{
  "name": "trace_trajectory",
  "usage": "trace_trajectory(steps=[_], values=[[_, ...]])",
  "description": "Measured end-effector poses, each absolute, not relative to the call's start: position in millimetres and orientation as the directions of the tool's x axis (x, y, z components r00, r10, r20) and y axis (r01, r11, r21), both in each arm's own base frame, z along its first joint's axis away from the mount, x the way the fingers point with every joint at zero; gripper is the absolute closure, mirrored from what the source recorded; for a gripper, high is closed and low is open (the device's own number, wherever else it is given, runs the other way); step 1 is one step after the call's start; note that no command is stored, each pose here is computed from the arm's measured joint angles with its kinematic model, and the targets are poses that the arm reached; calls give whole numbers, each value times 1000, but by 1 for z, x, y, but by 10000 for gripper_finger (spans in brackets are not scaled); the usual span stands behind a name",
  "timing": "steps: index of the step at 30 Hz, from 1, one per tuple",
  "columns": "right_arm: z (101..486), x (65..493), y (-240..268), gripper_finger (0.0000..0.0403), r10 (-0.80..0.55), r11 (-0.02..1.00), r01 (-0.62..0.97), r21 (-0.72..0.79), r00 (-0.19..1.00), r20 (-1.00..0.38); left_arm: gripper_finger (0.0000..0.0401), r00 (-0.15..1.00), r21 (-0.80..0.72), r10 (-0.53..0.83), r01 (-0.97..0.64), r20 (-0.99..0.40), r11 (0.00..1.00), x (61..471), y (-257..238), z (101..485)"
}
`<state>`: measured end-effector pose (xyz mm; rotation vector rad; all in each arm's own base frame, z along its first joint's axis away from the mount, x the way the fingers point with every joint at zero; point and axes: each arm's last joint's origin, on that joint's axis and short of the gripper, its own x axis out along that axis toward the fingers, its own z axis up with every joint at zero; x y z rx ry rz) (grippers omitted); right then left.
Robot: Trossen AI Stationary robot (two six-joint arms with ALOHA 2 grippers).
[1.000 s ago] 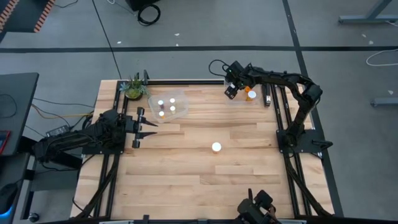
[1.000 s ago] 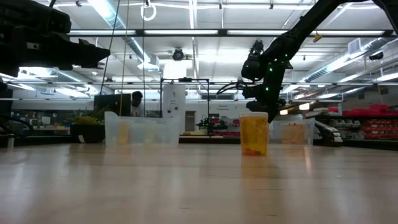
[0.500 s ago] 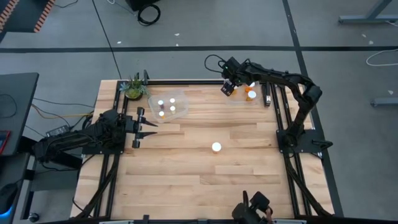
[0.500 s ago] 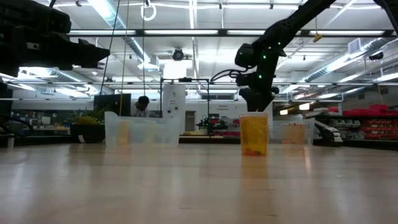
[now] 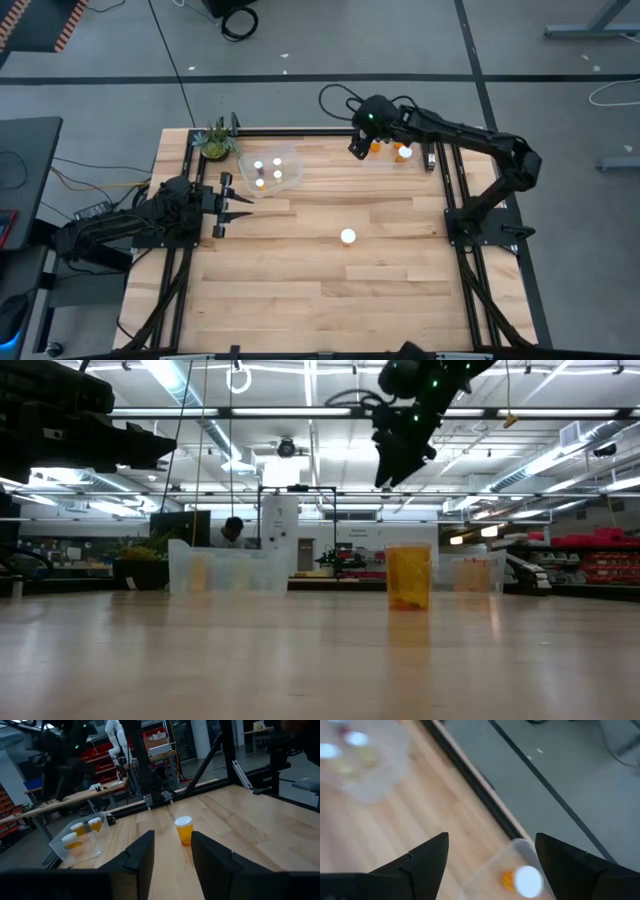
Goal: Pick and place medicine bottles into bin by pill shape (circle, oval)
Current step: Put the orange large pill bottle into the right transparent bin
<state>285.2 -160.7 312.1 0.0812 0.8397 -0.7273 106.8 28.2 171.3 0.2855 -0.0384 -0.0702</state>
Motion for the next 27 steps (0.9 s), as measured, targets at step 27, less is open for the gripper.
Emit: trace_trajectory(steps=[27], values=[[268,351,-34,97,-131,991,97,-92,567,-813,255,997,282,-75,64,27,957,107,28,171]])
